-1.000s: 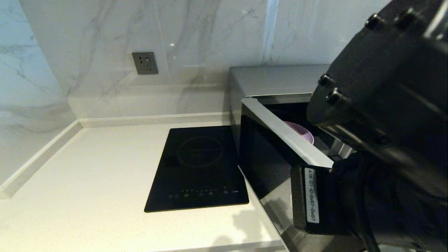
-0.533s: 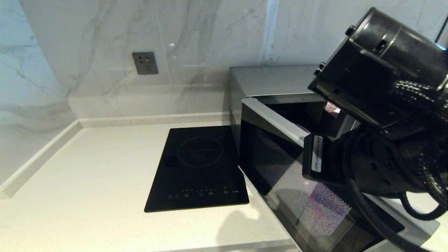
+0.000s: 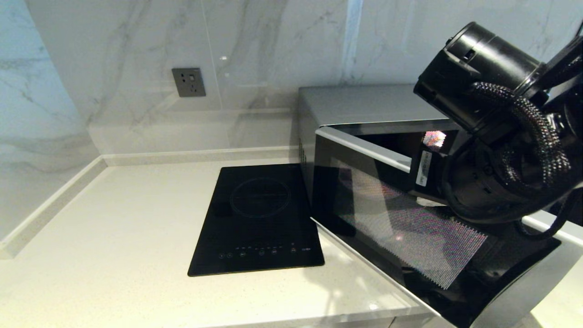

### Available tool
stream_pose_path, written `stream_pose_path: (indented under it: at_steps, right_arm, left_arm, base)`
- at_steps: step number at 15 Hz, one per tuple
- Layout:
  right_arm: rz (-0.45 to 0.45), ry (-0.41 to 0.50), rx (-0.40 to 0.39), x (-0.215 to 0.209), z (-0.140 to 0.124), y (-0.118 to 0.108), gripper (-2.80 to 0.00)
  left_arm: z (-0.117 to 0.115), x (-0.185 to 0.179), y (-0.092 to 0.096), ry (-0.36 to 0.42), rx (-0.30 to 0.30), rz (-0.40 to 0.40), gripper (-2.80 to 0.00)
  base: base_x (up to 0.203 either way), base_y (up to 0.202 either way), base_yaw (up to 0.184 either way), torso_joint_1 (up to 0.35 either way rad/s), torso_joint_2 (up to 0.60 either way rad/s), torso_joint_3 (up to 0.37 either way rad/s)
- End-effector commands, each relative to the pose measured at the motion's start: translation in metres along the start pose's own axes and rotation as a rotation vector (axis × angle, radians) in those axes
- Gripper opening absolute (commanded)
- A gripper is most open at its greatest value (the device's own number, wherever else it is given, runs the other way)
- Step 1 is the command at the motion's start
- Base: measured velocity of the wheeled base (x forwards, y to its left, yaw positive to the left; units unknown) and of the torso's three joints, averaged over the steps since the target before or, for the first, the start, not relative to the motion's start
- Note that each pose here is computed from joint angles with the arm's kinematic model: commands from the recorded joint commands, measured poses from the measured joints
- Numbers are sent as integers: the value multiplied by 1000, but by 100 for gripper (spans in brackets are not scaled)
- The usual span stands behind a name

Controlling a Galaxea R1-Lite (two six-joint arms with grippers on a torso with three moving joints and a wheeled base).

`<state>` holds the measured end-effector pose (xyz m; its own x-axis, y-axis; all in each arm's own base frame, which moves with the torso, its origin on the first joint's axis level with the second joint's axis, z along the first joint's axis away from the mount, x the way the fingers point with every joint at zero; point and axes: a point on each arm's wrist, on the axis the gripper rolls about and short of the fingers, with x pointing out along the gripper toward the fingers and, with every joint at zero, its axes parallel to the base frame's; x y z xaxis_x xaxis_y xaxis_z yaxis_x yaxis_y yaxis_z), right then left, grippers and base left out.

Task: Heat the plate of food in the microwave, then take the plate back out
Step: Close the microwave oven

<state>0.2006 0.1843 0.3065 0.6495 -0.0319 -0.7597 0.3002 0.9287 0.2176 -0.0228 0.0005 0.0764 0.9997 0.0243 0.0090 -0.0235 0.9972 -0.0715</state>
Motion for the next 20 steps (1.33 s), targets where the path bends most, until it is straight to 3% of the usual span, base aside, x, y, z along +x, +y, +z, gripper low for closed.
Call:
stream_pose_path:
  at_steps: [1, 5, 12, 20]
  right_arm:
    - [-33, -13, 33, 9, 10, -5, -280]
    - [-80, -33, 91, 31, 34, -16, -280]
    - [-74, -71, 163, 54, 75, -39, -280]
    - [8, -167, 234, 85, 122, -53, -280]
  left_arm:
    - [0, 0, 0, 1, -1, 0, -280]
    - [0, 0, 0, 1, -1, 0, -280]
    - [0, 0, 0, 1, -1, 0, -280]
    - [0, 0, 0, 1, -1, 0, -280]
  base:
    - [0, 0, 0, 0, 0, 0]
    - [0, 0, 0, 0, 0, 0]
    - [0, 0, 0, 0, 0, 0]
    - [0, 0, 0, 0, 0, 0]
